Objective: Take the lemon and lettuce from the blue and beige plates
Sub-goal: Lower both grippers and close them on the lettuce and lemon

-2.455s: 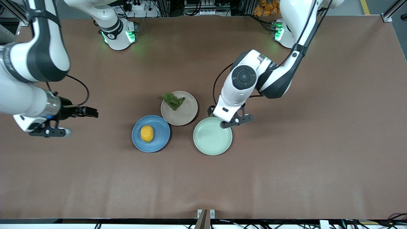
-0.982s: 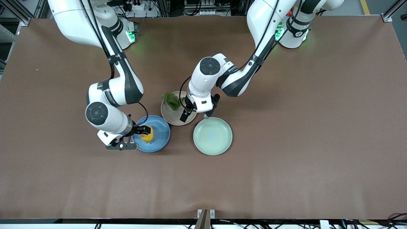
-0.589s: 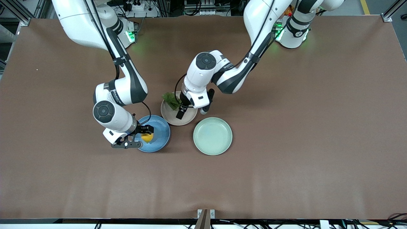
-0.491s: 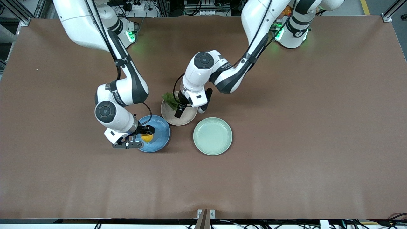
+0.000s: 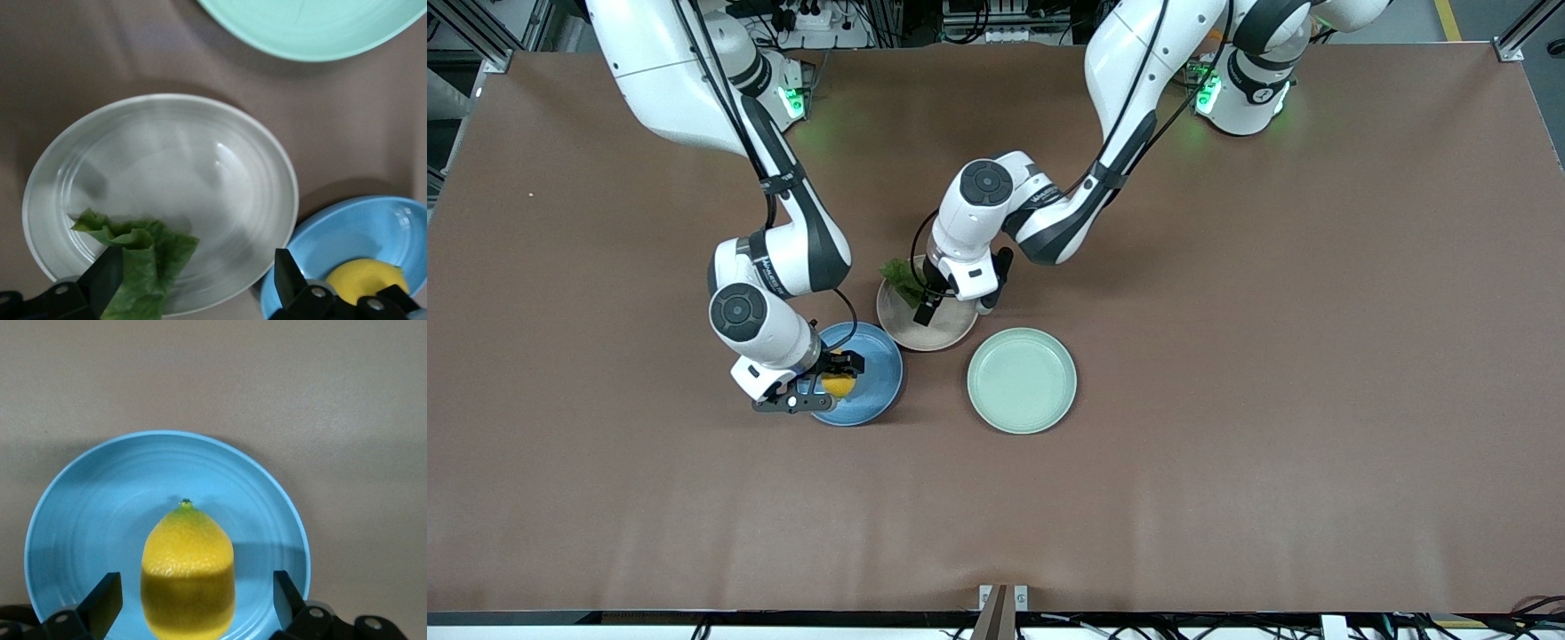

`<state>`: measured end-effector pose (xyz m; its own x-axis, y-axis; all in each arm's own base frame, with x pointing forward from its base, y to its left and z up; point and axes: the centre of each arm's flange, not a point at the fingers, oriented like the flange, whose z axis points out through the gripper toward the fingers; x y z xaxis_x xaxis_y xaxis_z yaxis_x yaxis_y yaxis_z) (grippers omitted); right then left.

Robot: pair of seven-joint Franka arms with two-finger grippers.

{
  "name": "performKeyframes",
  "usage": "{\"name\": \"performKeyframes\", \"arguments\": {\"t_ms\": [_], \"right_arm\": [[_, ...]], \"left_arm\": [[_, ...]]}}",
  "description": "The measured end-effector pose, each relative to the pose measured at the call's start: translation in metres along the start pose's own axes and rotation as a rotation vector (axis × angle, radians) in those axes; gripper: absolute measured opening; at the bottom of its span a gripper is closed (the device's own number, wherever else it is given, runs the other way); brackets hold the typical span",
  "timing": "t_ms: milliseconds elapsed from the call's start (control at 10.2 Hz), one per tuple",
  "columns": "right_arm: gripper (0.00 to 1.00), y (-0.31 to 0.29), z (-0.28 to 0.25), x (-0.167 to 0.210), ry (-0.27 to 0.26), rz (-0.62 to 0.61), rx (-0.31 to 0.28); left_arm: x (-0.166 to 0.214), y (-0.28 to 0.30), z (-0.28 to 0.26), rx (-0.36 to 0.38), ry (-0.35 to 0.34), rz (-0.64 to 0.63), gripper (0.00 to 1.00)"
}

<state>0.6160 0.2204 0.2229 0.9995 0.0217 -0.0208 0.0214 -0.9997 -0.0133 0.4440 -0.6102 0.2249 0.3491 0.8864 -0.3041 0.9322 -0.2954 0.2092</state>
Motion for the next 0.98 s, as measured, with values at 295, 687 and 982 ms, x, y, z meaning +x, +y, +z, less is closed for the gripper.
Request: {"name": "performKeyframes", "arguments": {"t_ms": [295, 687, 982], "right_arm": [[1.0, -0.009, 0.011, -0.004, 0.005, -0.014, -0.003], [1.0, -0.009, 0.025, -0.004, 0.014, -0.015, -0.007], [0.74, -0.009, 0.028, -0.004, 0.014, -0.015, -0.008]], "left_arm": [[-0.009, -0.011, 0.012, -0.011, -0.015, 0.016, 1.0], [-0.018, -0.024, 0.028, -0.011, -0.024, 0.032, 1.0], [-0.024, -0.035, 0.04, 0.001, -0.022, 0.046, 1.0]]}}
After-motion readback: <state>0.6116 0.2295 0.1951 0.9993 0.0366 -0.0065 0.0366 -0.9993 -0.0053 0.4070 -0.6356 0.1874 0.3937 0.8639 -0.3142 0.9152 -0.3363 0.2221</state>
